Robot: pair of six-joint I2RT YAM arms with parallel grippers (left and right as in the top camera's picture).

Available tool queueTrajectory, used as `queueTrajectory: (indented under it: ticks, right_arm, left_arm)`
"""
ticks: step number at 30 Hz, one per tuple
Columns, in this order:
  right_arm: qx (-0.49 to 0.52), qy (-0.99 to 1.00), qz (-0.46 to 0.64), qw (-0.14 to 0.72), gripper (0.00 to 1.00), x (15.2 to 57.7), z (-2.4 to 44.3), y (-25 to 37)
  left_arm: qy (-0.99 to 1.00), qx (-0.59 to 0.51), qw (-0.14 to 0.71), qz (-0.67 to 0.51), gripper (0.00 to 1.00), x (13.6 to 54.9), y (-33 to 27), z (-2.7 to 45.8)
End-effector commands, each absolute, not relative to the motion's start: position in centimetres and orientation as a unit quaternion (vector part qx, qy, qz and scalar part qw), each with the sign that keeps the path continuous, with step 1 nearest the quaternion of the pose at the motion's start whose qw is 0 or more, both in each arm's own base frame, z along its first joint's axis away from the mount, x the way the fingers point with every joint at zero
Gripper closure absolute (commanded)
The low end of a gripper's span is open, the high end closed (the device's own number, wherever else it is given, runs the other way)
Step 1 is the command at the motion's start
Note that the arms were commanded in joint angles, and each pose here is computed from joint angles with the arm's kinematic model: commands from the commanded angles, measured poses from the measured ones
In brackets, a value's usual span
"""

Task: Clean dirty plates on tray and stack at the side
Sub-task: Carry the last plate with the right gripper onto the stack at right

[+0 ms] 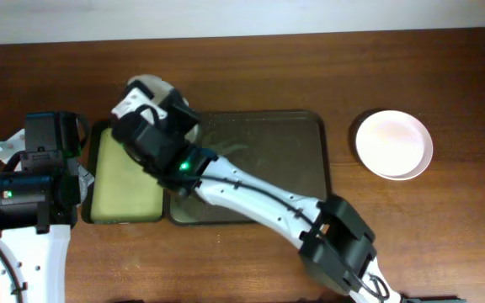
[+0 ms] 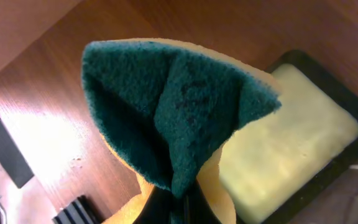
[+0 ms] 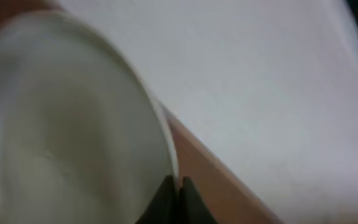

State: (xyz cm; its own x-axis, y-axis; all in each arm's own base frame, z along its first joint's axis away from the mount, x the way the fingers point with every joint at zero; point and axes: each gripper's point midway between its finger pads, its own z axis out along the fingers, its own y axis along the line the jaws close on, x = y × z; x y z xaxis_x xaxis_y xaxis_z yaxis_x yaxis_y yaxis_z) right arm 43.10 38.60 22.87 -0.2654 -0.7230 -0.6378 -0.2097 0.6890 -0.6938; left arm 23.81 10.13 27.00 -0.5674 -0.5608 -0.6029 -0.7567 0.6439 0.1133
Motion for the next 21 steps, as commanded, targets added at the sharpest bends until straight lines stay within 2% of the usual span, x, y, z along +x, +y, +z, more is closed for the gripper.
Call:
queueTrajectory:
  ticks: [1,3,5,8,10,11,14,17,18,19,20,21]
  right_arm:
    - [-0.221,0.860,-0.039,0.459,0.96,43.8,21.0,36.5]
    - [-0.171,0.894,0.060,0.410,0.96,44.9,22.1,33.0]
    - [-0.127,0.923,0.135,0.338,0.96,45.9,23.4,24.9]
    - [0.034,0.975,0.069,0.211,0.96,44.6,20.5,5.9]
    - [0.158,0.977,0.042,0.137,0.95,41.1,18.9,-4.6]
    - [0.215,0.970,0.035,0.103,0.92,38.8,18.2,-8.8]
    - [0.287,0.956,0.031,0.062,0.90,35.7,14.5,-13.6]
    - [0.292,0.952,0.030,0.086,0.91,36.6,9.9,-14.5]
    - [0.291,0.952,0.030,0.091,0.76,36.7,9.1,-14.6]
    - [0.291,0.952,0.030,0.091,0.27,36.8,9.2,-14.6]
    - [0.288,0.953,0.029,0.091,0.23,36.8,9.8,-14.7]
    - [0.272,0.958,0.030,0.091,0.24,36.8,11.6,-14.6]
  left_arm:
    - [0.892,-0.333,0.274,0.136,1.00,25.6,8.6,26.8]
    - [0.911,-0.302,0.262,0.098,1.00,27.3,7.2,25.7]
    - [0.945,-0.233,0.230,0.023,1.00,29.5,4.1,23.7]
    - [0.974,-0.141,0.163,-0.071,1.00,32.7,-1.7,19.4]
    - [0.987,-0.102,0.107,-0.068,1.00,34.2,-4.7,15.0]
    - [0.992,-0.072,0.082,-0.068,0.99,34.7,-7.0,12.7]
    - [0.995,0.001,0.076,-0.068,0.96,36.4,-11.7,8.9]
    - [0.997,0.016,0.050,-0.059,0.96,36.6,-13.0,5.6]
    - [0.997,0.015,0.049,-0.051,0.94,36.7,-12.8,5.1]
    - [0.998,0.015,0.054,-0.033,0.45,37.1,-12.2,4.7]
    - [0.998,0.024,0.055,-0.031,0.18,37.1,-12.2,4.7]
    - [0.997,0.043,0.057,-0.031,0.23,37.2,-12.2,4.8]
